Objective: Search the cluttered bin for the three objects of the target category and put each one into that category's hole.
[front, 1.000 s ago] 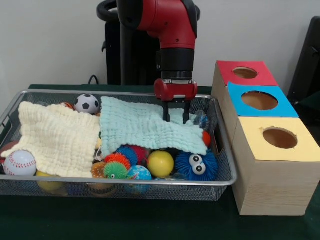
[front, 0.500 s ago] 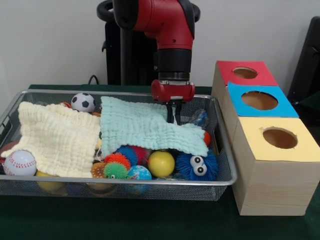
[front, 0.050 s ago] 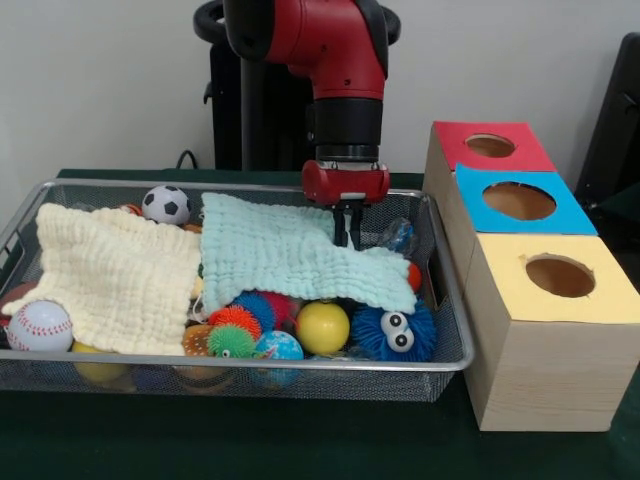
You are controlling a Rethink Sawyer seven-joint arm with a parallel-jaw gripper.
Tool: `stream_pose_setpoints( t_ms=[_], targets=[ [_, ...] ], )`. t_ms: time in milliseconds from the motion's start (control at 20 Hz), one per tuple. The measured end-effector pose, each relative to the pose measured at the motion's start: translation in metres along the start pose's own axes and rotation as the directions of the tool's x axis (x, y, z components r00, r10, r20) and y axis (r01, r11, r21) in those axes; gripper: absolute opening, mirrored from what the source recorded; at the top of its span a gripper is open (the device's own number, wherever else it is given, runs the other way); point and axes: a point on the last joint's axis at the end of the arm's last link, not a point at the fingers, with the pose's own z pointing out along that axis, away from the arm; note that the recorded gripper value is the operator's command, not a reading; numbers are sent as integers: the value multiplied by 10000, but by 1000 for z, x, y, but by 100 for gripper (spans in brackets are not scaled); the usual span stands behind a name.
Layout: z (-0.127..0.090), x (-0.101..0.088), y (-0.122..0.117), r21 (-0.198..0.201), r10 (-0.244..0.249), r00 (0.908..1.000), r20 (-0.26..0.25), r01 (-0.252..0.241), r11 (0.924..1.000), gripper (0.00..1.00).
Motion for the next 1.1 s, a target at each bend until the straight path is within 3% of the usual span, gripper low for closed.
stream_pose_setpoints(
  t_ms=[200,250,400,550,700,950,1100],
  targets=[
    [-11,-11,-13,-148,594,9963,-624,-605,9981,0],
    [-20,-19,-25,-128,994,9895,-1053,-1013,9948,0],
    [-37,-33,-50,7,1574,9728,-1698,-1596,9872,0],
    [-49,-45,-68,141,1842,9637,-1933,-1850,9826,0],
    [-63,-63,-91,294,2126,9589,-1880,-2108,9771,0],
    [-80,-98,-121,287,2426,9634,-1144,-2409,9701,0],
    [-82,-107,-127,181,2454,9653,-896,-2448,9694,0]
  ],
)
